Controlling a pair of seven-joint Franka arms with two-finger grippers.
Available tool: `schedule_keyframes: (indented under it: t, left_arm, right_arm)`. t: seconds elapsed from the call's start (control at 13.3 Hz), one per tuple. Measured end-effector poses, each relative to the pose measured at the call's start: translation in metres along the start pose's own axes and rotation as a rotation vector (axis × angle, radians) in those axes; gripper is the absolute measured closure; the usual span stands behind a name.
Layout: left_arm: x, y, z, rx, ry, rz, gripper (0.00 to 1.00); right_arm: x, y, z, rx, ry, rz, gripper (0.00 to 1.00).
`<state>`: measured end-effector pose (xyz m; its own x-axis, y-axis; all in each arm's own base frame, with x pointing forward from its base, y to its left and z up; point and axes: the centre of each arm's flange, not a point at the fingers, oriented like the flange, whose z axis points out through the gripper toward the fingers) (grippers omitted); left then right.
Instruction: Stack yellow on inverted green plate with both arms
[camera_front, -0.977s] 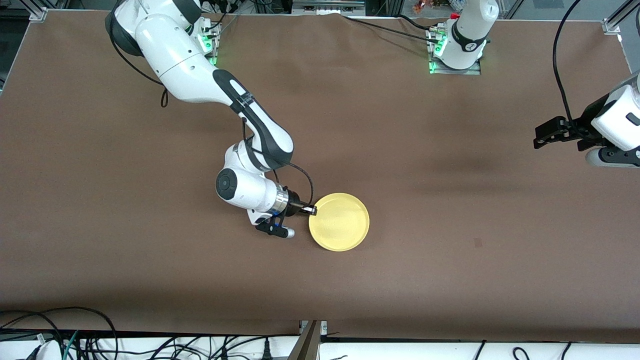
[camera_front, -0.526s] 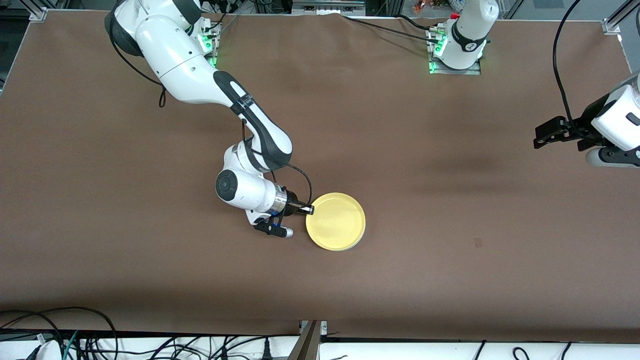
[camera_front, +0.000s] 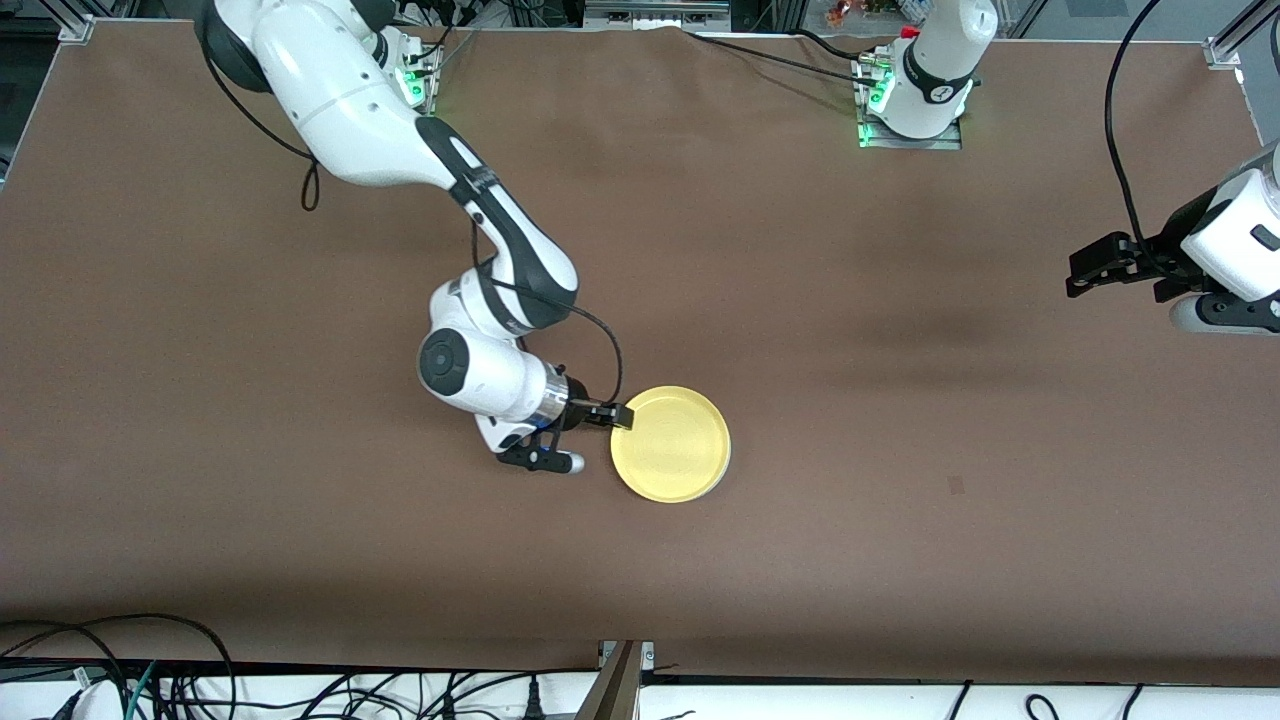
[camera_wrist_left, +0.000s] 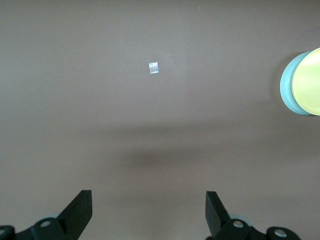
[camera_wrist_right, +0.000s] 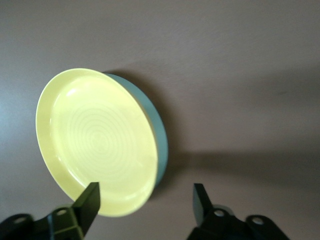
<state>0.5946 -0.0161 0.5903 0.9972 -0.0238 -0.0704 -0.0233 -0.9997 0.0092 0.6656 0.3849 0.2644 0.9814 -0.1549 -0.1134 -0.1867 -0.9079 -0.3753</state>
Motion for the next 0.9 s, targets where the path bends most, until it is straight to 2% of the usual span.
schedule_keyframes:
  t: [0.08,0.3,0.45,0.53,0.68,0.9]
  left_arm:
    - [0.0,0.0,0.0,0.0,0.0,0.0,0.0]
    - [0.0,0.0,0.0,0.0,0.0,0.0,0.0]
    - [0.0,0.0,0.0,0.0,0.0,0.0,0.0]
    - [0.0,0.0,0.0,0.0,0.0,0.0,0.0]
    - [0.0,0.0,0.0,0.0,0.0,-0.001,0.0]
    - [0.0,0.0,0.0,0.0,0.0,-0.031,0.0]
  right_arm:
    - [0.004,0.006,-0.031,-0.056,-0.008,-0.013,0.01]
    - [0.005,0.03,-0.107,-0.284,-0.001,-0.068,0.0]
    - [0.006,0.048,-0.15,-0.407,0.017,-0.064,0.0]
    - [0.007,0.06,-0.176,-0.45,0.02,-0.042,0.0]
    - [0.002,0.082,-0.235,-0.489,0.007,-0.013,0.0]
    - [-0.017,0.108,-0.321,-0.482,0.007,-0.03,0.0]
